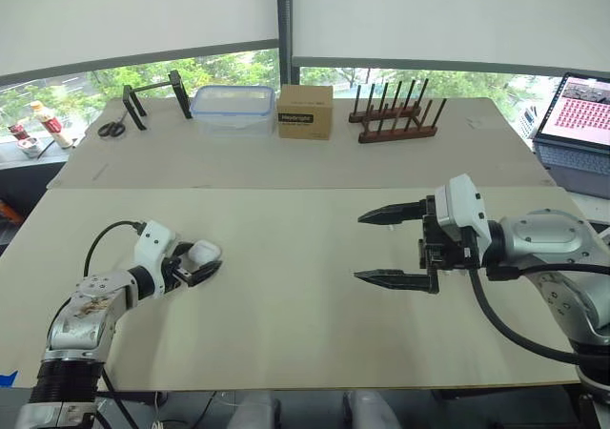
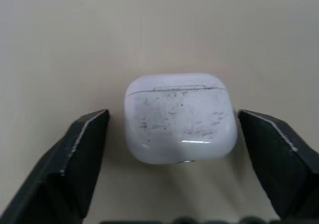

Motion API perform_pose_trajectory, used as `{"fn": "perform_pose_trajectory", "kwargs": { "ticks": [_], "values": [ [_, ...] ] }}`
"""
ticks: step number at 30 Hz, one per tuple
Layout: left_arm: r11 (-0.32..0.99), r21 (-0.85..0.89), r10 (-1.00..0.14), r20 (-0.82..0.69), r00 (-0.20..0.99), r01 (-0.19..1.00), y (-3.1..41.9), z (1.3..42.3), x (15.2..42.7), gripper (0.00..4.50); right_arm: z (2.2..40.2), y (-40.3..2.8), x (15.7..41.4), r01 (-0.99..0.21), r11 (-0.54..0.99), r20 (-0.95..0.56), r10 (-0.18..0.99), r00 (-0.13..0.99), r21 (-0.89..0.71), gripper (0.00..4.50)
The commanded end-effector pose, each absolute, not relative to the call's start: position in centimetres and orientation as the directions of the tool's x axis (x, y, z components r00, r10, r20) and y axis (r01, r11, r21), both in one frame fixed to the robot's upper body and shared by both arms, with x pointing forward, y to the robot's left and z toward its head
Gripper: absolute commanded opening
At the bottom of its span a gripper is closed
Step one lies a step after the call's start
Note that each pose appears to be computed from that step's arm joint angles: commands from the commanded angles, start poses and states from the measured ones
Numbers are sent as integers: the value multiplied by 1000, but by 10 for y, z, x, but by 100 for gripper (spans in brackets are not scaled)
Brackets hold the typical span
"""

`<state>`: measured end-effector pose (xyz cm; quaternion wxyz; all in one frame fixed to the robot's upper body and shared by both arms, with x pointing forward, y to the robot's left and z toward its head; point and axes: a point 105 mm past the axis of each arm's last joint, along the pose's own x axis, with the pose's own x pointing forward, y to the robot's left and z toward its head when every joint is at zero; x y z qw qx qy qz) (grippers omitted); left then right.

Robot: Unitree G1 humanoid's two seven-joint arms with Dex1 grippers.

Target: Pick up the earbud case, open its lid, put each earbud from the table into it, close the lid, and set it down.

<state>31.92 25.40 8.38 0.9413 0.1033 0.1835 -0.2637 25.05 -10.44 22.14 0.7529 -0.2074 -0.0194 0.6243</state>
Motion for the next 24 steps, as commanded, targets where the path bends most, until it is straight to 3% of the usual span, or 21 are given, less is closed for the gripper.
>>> {"fn": "perform_pose_trajectory", "kwargs": {
  "ticks": [1,2,8,14,19,24],
  "values": [
    [819,55,-472,-504,724,572,256,57,306,277,233,-99,246,-922,114,-205,958,201,-369,450],
    [812,47,-479,-515,710,582,255,55,305,255,233,-98,246,-922,115,-205,958,201,-370,450],
    [730,10,-587,-503,634,683,236,65,301,255,234,-98,246,-921,124,-204,956,211,-369,450],
    [477,169,-768,-396,502,863,185,103,309,255,220,-103,258,-922,212,-276,911,306,-325,450],
    [325,326,-901,-177,395,888,131,148,313,255,212,-94,267,-948,296,-309,896,318,-116,450],
    [195,501,-949,-119,291,843,98,161,306,255,214,-82,271,-935,323,-302,915,269,146,450]
  ]
}}
